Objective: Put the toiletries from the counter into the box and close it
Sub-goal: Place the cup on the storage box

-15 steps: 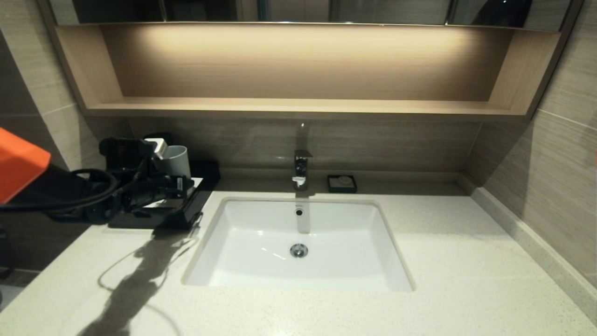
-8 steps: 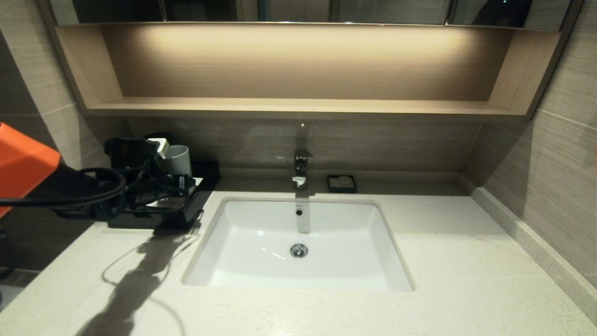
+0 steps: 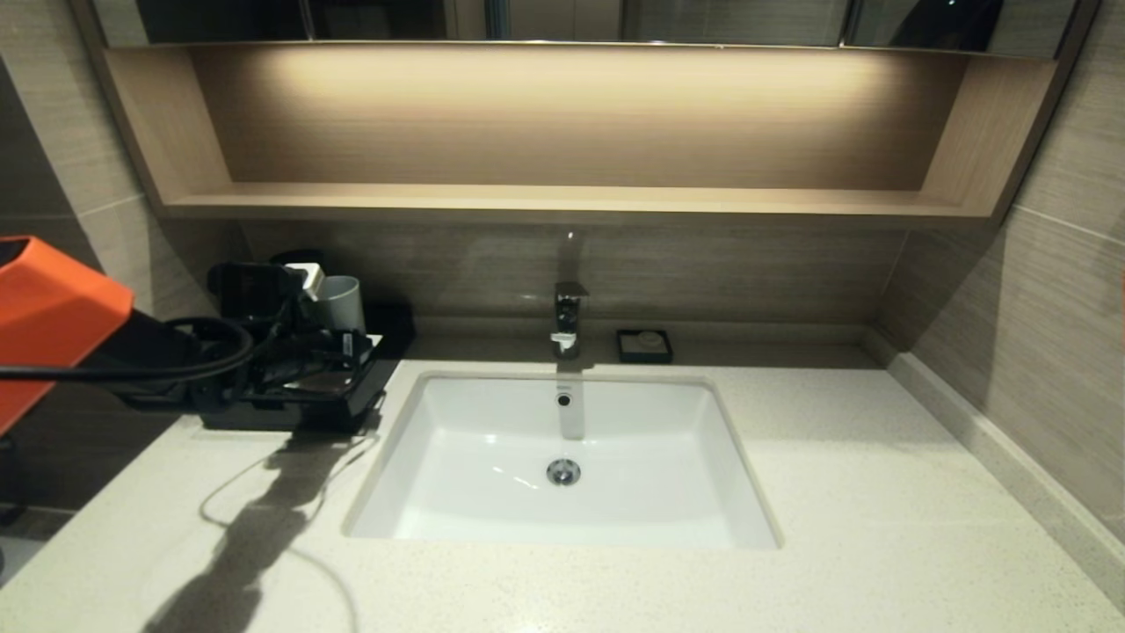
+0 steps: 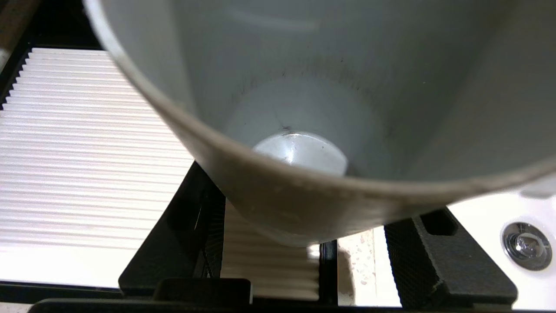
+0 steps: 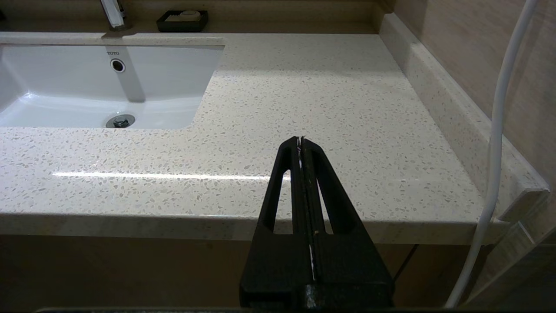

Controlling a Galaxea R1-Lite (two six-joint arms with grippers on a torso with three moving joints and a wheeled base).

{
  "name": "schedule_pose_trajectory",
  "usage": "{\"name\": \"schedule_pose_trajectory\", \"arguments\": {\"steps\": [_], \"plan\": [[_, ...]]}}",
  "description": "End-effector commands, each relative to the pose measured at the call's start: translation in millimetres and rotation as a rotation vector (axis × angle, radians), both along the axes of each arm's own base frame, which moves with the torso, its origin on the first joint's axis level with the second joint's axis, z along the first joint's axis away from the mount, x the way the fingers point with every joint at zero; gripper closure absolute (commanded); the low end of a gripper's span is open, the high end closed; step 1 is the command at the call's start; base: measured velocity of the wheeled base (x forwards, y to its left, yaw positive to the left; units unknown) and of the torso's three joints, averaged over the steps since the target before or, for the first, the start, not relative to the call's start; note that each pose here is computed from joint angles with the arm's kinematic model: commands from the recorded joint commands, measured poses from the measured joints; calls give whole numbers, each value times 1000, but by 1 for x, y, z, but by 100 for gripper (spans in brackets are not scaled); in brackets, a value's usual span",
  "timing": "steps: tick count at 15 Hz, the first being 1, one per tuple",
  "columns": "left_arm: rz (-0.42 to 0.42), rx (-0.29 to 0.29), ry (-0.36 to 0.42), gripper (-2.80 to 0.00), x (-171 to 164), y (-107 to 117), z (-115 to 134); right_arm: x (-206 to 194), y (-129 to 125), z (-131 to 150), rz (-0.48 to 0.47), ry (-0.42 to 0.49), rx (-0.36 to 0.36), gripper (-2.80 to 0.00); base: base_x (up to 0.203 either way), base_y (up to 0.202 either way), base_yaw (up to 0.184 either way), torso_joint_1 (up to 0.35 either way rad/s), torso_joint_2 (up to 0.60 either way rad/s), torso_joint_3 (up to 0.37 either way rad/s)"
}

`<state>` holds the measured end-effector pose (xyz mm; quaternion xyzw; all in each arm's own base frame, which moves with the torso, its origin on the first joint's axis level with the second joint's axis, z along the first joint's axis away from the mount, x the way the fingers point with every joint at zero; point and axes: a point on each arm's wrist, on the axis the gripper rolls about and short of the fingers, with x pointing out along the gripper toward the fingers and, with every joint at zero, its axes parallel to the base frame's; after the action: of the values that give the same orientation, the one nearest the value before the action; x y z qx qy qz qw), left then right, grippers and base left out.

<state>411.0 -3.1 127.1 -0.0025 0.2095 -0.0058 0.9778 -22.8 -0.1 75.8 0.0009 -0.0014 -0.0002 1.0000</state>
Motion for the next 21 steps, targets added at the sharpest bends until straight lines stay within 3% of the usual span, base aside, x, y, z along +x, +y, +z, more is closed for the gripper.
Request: {"name": "schedule_pose_trajectory", "arguments": {"steps": [1,21], "plan": [[-1,1,-3,0,2,0,-1,0,0,0,0,0,0,0,0,0,0,0,0,0],[28,4,-31,0,29,7,-7,0,0,0,0,-1,0,0,0,0,0,0,0,0]]}}
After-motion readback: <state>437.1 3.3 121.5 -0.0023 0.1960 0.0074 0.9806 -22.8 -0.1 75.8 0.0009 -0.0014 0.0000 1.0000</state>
